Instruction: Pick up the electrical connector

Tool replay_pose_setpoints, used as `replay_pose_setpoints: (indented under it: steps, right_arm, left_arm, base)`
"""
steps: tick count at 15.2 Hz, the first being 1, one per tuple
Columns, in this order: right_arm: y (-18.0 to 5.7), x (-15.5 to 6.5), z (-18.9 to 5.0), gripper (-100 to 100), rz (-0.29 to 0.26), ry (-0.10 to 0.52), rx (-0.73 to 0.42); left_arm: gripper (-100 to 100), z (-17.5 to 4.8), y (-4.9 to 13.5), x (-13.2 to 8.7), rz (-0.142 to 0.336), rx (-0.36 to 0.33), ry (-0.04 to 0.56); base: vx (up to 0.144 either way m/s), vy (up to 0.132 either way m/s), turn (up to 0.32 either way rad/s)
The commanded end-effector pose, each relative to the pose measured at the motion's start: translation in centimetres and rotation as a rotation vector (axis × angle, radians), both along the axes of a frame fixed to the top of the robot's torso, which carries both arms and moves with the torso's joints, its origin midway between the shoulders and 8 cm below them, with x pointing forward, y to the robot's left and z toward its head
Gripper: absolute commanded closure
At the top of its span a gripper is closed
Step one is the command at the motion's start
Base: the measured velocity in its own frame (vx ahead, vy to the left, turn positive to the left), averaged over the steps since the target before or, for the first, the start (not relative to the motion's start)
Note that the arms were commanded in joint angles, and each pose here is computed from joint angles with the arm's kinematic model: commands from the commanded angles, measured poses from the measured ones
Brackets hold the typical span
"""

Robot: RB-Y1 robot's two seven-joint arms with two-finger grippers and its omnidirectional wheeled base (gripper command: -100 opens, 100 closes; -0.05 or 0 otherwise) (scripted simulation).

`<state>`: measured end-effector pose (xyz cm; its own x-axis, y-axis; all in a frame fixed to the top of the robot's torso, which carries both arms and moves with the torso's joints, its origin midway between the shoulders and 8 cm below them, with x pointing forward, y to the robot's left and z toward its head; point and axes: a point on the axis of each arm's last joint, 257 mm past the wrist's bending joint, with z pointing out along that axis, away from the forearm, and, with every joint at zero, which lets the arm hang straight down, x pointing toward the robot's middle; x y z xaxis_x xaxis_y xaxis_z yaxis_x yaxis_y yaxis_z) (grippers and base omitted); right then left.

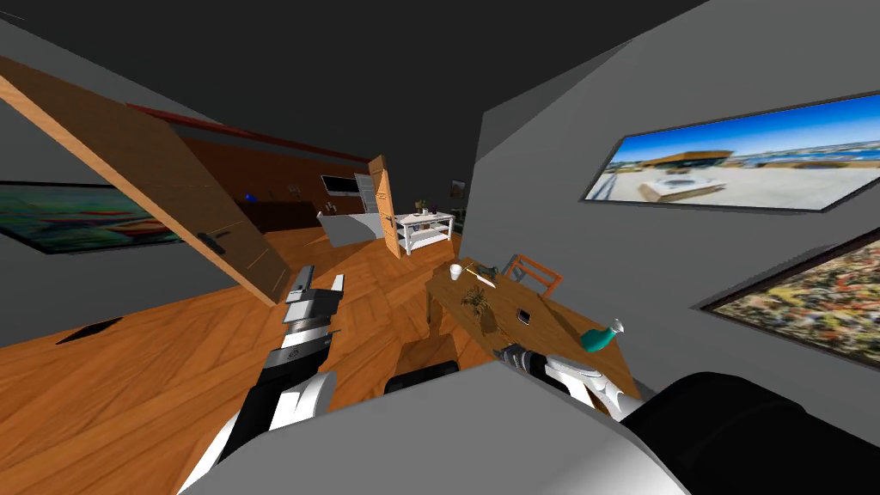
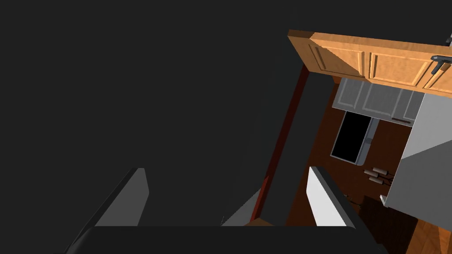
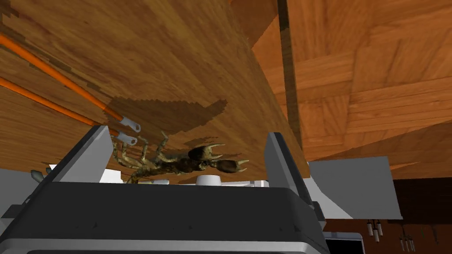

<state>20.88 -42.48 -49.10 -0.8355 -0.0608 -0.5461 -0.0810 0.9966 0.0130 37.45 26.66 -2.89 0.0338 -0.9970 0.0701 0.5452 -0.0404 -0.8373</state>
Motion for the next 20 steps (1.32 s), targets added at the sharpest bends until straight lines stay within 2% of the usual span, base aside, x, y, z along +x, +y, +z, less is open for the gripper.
replay_pose_setpoints:
  steps: [1,5,7,8,11,16,18,19,20]
  right_arm:
    - [-1.2,-1.1,-0.2,-100,0.024,0.027,-0.045]
    - [-6.5,-7.0,-1.1,-100,0.118,0.147,-0.207]
    - [-6.5,-7.0,-1.1,-100,0.118,0.147,-0.207]
    - [-8.1,-9.1,-1.3,-100,0.151,0.191,-0.254]
    - [-7.7,-8.9,-1.0,-100,0.145,0.184,-0.248]
    - [-7.5,-9.1,-3.1,-100,0.119,0.184,-0.247]
    - [-7.5,-9.2,-2.9,-100,0.12,0.184,-0.247]
    - [-7.5,-9.2,-3.0,100,0.12,0.184,-0.247]
    - [-7.5,-9.2,-3.0,100,0.12,0.184,-0.247]
  left_arm:
    - [0,0.0,0.0,0.0,0.0,0.0,0.0]
    - [0,0.0,0.0,0.0,0.0,0.0,0.0]
    - [0,0.0,0.0,0.0,0.0,0.0,0.0]
    - [0,0.0,0.0,0.0,0.0,0.0,0.0]
    - [0,0.0,0.0,0.0,0.0,0.0,0.0]
    - [0,0.0,0.0,0.0,0.0,0.0,0.0]
    - [0,0.0,0.0,0.0,0.0,0.0,0.0]
    - [0,0.0,0.0,0.0,0.0,0.0,0.0]
    - [0,0.0,0.0,0.0,0.0,0.0,0.0]
  base:
    - [0.029,-0.053,0.191]
    - [0.031,-0.074,0.308]
    - [0.022,-0.069,0.107]
    - [0.014,-0.043,0.163]
    - [0.007,-0.033,0.093]
    - [-0.006,-0.022,0.075]
    - [-0.009,-0.022,0.048]
    - [-0.002,-0.006,0.001]
    - [0.0,0.0,0.0]
